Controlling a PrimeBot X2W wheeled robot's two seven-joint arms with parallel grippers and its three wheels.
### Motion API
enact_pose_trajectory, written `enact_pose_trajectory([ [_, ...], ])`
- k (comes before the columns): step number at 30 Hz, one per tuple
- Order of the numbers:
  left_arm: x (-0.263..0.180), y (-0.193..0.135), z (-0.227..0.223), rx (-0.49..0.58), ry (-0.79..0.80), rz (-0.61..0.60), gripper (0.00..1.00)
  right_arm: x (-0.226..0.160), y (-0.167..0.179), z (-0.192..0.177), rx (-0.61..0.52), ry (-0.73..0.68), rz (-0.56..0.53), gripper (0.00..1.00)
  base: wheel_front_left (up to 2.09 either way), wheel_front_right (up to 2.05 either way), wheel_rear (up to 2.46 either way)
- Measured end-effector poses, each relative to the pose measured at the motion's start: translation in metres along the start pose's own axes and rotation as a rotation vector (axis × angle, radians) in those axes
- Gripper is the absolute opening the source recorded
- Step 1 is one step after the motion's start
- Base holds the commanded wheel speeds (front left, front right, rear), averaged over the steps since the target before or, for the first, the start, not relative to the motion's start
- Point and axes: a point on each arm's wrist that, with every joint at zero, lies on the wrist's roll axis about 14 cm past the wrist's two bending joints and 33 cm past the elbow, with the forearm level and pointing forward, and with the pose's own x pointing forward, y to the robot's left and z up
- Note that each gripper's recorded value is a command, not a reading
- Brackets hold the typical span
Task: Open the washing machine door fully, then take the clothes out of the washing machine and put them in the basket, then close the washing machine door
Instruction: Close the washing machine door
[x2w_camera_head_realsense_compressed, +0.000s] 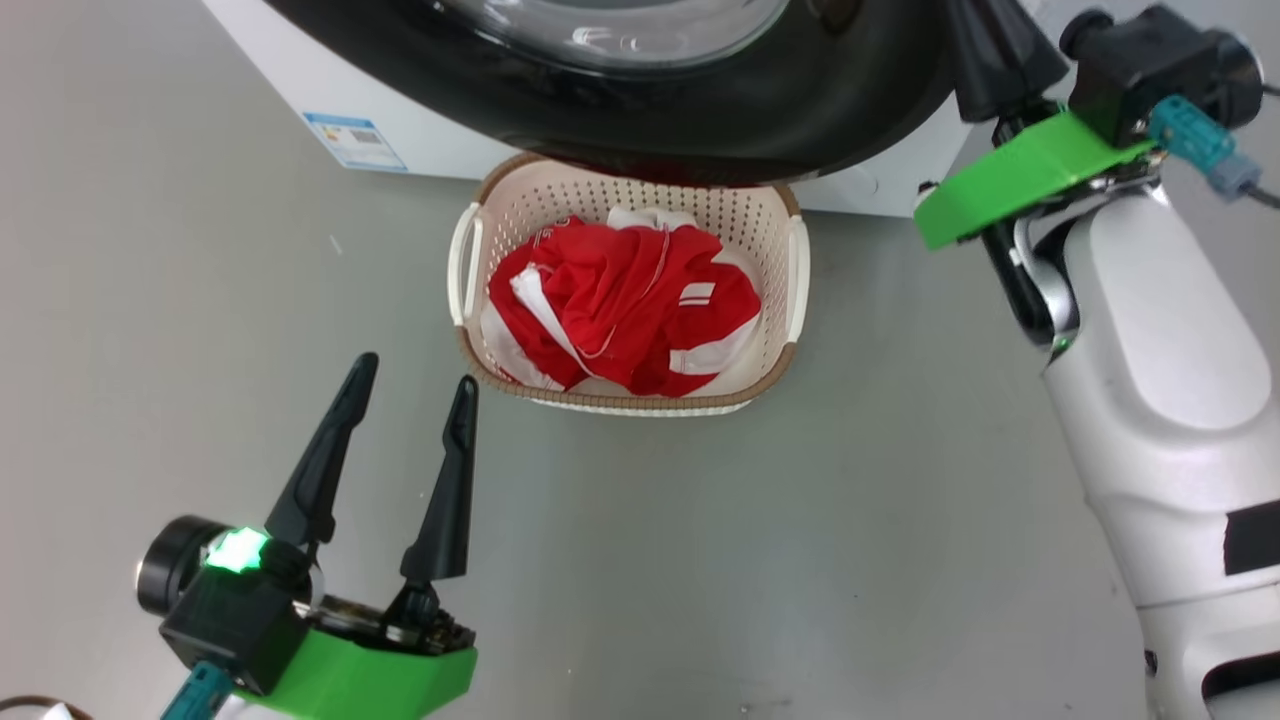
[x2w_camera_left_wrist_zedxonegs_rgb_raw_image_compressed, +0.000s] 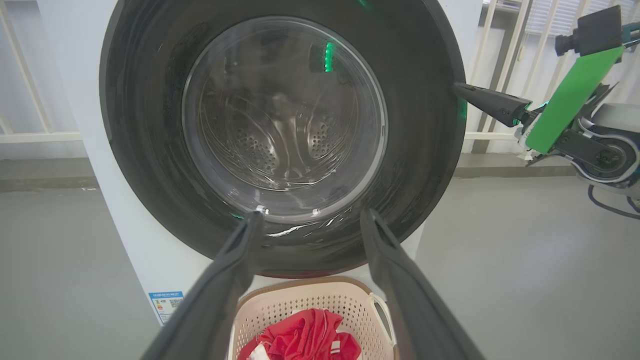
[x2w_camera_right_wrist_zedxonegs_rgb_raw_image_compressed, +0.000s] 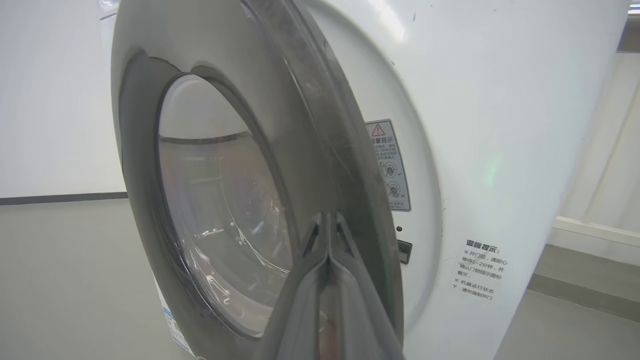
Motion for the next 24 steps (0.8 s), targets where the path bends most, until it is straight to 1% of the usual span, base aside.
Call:
enact_pose_trajectory([
  [13,0.011,0.008,-0.017,0.010,0.034,0.010,1.00,0.028,-0.009,-0.021,-0.012,0.017,-0.003,0.00,0.00,0.00,0.00],
  [19,0.020,0.008,-0.022,0.013,0.035,0.005,1.00,0.040,-0.016,-0.024,-0.027,0.015,-0.004,0.00,0.00,0.00,0.00],
  [24,0.023,0.008,-0.030,-0.005,0.051,0.007,1.00,0.049,-0.020,-0.030,-0.030,0.023,-0.003,0.00,0.00,0.00,0.00],
])
